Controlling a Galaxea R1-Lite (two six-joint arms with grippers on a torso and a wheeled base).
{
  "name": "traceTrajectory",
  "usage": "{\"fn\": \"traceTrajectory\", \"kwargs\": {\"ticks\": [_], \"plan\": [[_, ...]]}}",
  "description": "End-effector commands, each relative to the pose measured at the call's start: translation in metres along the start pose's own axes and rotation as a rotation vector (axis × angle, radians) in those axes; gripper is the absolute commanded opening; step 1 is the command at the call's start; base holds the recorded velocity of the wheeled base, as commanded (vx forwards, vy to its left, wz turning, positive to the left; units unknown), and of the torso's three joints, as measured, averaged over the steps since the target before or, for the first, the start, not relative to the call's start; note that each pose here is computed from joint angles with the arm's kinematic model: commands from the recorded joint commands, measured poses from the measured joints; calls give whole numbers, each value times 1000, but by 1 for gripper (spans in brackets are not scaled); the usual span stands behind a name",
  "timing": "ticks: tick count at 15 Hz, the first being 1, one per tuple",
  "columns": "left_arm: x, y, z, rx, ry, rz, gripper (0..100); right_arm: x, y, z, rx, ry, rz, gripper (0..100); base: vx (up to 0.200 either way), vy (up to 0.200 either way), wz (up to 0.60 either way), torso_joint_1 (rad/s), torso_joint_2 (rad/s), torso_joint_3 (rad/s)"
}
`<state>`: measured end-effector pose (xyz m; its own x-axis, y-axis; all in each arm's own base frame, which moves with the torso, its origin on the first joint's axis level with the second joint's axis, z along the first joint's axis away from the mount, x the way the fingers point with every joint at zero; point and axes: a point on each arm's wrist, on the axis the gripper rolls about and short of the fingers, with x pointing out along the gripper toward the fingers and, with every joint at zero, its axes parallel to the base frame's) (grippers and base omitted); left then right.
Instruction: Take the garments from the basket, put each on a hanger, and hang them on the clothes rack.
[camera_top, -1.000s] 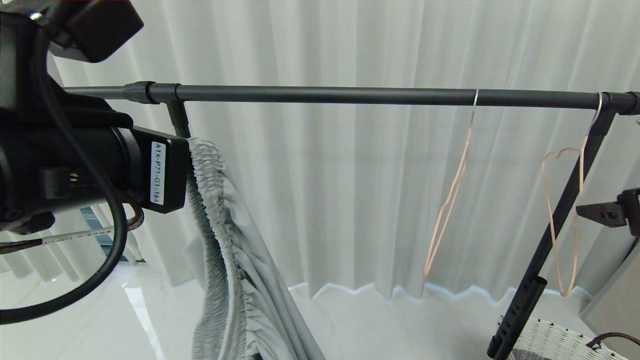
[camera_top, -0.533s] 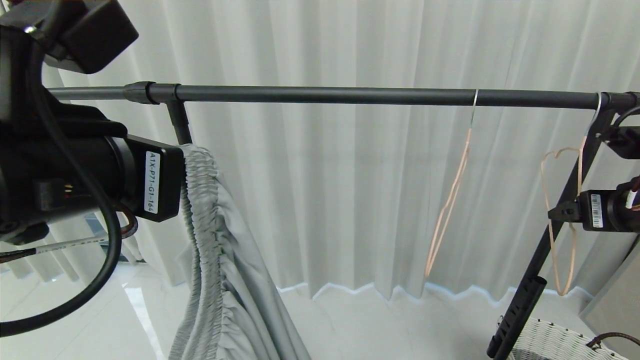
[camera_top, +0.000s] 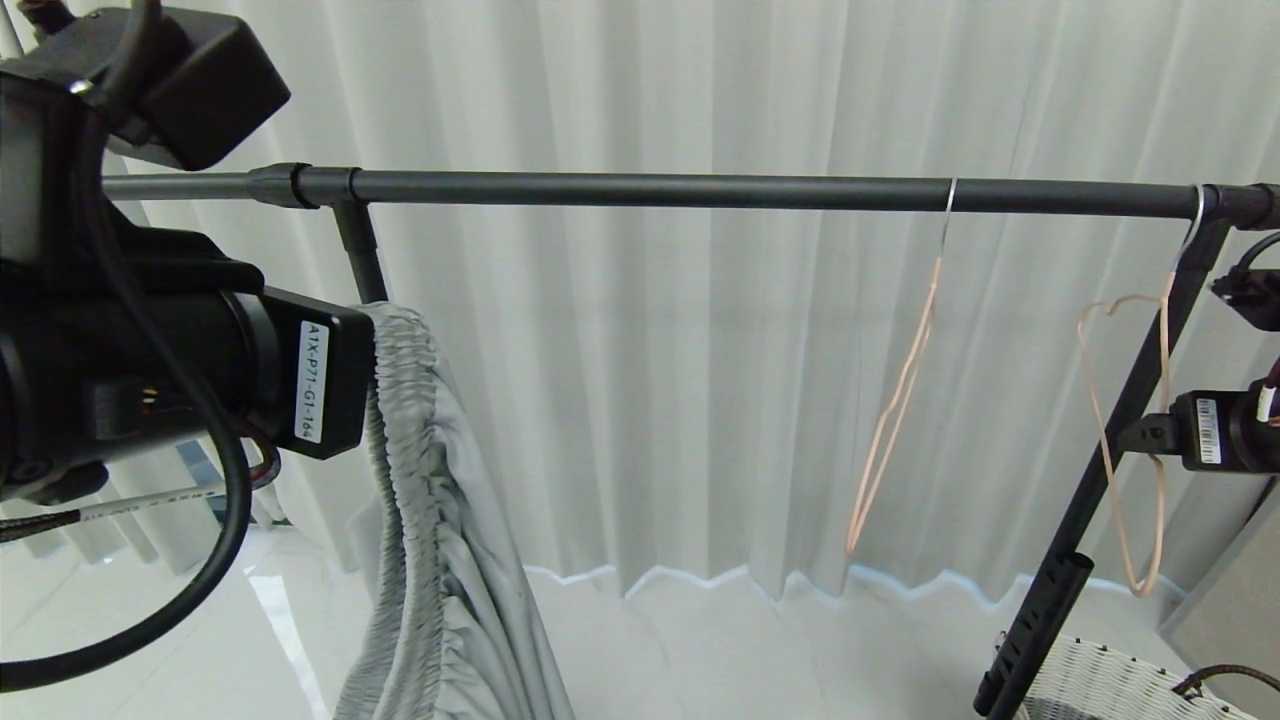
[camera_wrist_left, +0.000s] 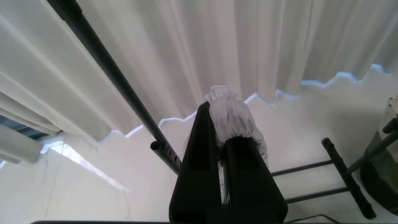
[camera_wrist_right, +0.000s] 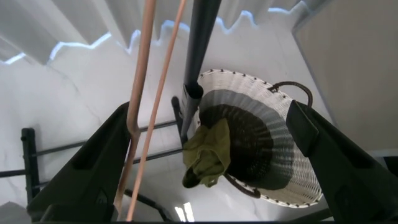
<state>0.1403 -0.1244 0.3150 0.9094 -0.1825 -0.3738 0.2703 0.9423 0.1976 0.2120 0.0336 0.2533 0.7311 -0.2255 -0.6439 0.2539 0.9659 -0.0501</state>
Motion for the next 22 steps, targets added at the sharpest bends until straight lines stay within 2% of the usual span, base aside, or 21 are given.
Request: {"fn": "traceTrajectory", "kwargs": {"ticks": [1,7,11,19,20,22], "plan": [[0,0,-1,1,2,0,0,0,0,0,1,1,-1,100,0,0,0,0,0,0],[0,0,-1,2,2,0,0,2,-1,-2,-3,25,0,100,0,0,0,0,0,0],[-1,0,-1,1,0,0,0,2,3,-1,-10,42,81,100,0,0,0,0,0,0],[-1,0,-1,1,0,0,0,24,13,3,-10,56,97,100,0,0,0,0,0,0],[-1,0,-1,1,0,0,0,24,14,3,-12,57,98,0,0,0,0,0,0,0],[0,0,-1,1,1,0,0,24,14,3,-10,56,97,0,0,0,0,0,0,0]]}}
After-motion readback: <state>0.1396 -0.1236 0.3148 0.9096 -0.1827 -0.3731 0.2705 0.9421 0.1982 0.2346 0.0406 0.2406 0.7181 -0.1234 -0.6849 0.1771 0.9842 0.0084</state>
